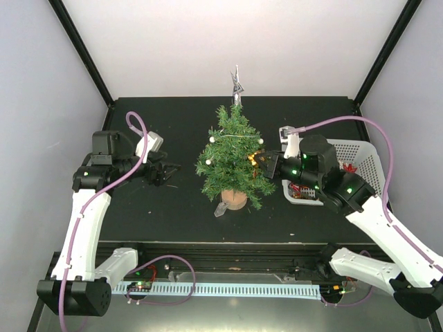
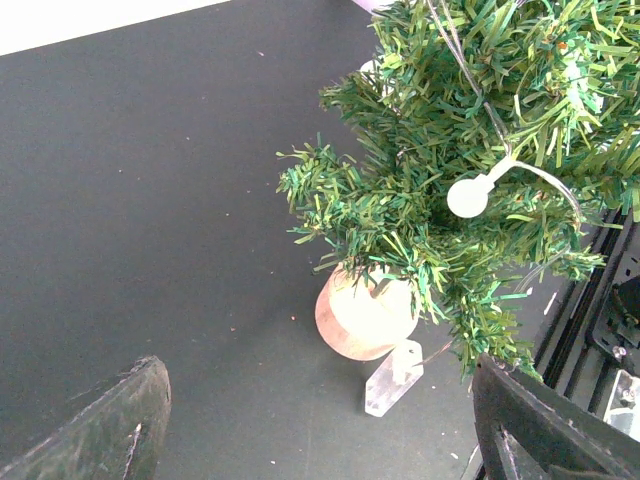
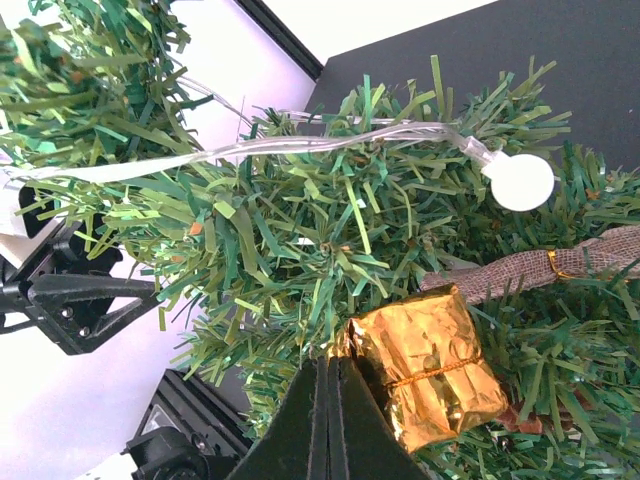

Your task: Decorate the small christmas tree

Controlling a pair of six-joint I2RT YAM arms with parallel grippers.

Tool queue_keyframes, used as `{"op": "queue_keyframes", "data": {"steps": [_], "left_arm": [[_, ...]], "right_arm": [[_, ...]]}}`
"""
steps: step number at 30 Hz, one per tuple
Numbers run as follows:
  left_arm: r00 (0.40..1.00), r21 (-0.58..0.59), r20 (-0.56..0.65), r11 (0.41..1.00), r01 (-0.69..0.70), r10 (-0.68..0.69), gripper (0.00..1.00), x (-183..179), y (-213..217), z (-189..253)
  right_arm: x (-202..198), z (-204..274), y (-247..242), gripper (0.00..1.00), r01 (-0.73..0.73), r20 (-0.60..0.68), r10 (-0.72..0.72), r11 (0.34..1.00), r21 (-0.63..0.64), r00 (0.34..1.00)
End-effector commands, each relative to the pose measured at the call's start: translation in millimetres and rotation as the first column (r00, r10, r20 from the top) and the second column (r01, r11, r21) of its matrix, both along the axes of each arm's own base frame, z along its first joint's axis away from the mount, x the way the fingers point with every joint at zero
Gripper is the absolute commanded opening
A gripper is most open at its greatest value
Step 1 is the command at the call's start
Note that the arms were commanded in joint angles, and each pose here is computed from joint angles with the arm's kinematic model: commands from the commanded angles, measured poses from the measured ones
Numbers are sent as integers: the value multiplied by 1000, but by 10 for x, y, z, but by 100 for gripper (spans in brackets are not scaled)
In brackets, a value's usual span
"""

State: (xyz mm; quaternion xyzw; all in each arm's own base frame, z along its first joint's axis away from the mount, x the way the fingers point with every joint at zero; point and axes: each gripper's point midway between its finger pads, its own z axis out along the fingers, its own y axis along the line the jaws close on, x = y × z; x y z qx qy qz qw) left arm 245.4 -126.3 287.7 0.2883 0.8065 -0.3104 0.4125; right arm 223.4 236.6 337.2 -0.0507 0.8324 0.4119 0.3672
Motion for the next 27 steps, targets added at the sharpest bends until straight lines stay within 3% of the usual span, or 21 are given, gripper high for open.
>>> {"op": "queue_keyframes", "data": {"steps": [1, 10, 21, 27], "left_arm": [[1000, 2, 30, 1000, -2, 2, 83, -4, -6, 51], [999, 5, 36, 1000, -6, 6, 84, -12, 2, 30], [999, 4, 40, 1000, -5, 5, 84, -16, -1, 25], [999, 4, 40, 1000, -5, 4, 84, -7, -2, 21]], "right_arm": [[-14, 1, 73, 1, -25, 12, 24, 999, 26, 1000], [56, -207, 160, 1, -31, -10, 31, 999, 19, 999], [61, -107, 100, 1, -12, 17, 11, 1000, 11, 1000], [39, -51, 70, 14, -14, 28, 14, 1000, 0, 1000]]}}
